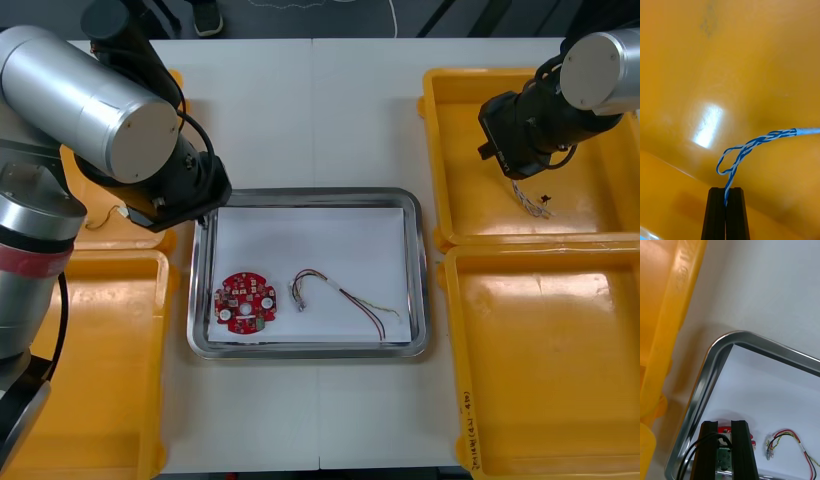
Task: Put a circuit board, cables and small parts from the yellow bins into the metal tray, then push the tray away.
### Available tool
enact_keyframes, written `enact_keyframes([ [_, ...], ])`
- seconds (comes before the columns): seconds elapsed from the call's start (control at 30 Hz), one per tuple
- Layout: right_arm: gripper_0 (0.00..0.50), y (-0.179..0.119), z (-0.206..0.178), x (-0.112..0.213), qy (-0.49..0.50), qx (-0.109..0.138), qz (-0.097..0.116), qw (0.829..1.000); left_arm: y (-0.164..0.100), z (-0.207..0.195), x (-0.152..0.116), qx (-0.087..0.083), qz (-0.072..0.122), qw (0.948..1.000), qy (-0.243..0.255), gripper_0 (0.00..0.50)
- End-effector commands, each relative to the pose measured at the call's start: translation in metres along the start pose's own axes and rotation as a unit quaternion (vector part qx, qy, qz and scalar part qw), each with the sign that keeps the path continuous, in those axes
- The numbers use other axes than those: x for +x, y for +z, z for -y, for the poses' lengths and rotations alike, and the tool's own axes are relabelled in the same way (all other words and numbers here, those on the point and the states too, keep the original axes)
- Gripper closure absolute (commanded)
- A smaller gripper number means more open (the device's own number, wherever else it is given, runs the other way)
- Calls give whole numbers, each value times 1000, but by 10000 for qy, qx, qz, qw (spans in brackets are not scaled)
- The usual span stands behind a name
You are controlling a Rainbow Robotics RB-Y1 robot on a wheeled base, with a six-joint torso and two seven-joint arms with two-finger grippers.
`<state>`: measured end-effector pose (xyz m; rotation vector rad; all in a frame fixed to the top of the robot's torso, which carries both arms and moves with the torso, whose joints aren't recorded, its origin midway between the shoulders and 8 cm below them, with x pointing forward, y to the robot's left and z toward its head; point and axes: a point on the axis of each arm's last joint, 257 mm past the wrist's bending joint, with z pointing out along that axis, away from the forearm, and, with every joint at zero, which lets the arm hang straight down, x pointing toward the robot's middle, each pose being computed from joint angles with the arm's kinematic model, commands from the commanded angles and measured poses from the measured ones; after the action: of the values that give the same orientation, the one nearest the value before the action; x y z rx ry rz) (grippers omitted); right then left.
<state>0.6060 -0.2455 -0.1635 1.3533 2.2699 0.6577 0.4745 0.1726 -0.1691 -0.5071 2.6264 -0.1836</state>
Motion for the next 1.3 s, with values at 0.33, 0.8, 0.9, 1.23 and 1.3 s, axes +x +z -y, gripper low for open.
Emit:
enact_keyframes([
  [0.33,500,13,-8,-19,-300,-95,232,9992,27,22,30,57,-152,9971,749,500],
  [0.8,60,15,-2,-12,-246,25,138,9996,54,43,34,235,-142,9956,896,500],
  [0.9,46,10,-5,-12,-277,62,136,9995,58,42,34,230,-171,9955,907,500],
  [1.23,28,-19,-12,-21,-1385,319,89,9898,73,45,37,205,-152,9944,1026,500],
  [1.3,28,-22,-9,-24,-1811,371,59,9827,75,46,38,207,-163,9941,1048,500],
])
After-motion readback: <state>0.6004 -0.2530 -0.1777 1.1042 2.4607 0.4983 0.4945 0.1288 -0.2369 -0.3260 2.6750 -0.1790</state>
